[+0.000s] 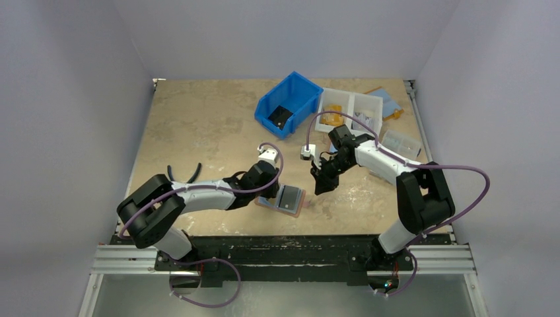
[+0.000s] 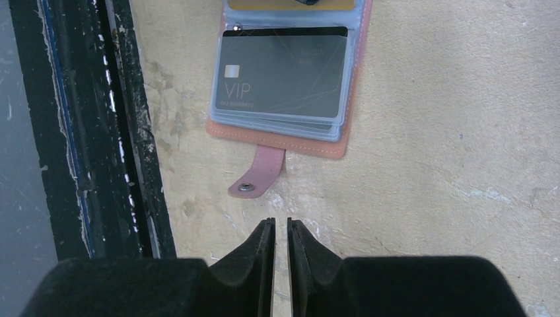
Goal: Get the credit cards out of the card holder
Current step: Remove the credit card from the card holder.
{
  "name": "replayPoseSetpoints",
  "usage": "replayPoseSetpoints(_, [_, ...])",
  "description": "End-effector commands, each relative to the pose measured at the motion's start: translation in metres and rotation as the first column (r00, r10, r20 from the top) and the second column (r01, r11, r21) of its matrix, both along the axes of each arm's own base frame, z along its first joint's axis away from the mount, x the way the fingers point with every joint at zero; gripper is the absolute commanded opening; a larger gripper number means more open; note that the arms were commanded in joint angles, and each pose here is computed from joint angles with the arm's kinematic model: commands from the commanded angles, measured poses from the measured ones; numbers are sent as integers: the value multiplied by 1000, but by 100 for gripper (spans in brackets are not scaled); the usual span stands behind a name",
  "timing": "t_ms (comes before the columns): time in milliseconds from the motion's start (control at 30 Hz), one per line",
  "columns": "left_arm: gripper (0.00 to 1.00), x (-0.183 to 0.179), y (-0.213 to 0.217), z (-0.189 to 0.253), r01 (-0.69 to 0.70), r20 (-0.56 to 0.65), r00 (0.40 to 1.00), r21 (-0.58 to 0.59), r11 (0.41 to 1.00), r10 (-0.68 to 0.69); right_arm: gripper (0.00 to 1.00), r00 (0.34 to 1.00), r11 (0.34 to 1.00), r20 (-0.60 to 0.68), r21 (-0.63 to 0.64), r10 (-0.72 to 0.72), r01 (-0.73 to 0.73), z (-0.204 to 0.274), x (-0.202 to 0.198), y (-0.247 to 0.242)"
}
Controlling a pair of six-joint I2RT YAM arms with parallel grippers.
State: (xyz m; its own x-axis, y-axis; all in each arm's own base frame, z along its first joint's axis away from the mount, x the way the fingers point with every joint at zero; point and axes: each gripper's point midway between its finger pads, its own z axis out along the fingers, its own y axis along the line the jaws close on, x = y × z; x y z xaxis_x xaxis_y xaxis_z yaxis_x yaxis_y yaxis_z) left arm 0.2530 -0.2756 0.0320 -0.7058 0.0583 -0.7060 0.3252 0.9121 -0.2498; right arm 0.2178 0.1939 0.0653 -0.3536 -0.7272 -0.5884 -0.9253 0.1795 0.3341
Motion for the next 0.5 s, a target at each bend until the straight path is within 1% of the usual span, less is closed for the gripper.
replayPoseSetpoints(0, [26,4,3,17,-3,38,999,-12,1000,3,20,1000,999,28,38,13,-14,11,8,6])
replayPoseSetpoints(267, [26,-5,-1,27,10,17,1000,-98,995,-8,20,1000,999,23,35,17,-18,10,7,6])
replayPoseSetpoints(467, [24,-12,0,21,13,-15,1000,-141,990,-15,20,1000,999,16,30,23,-23,10,5,4])
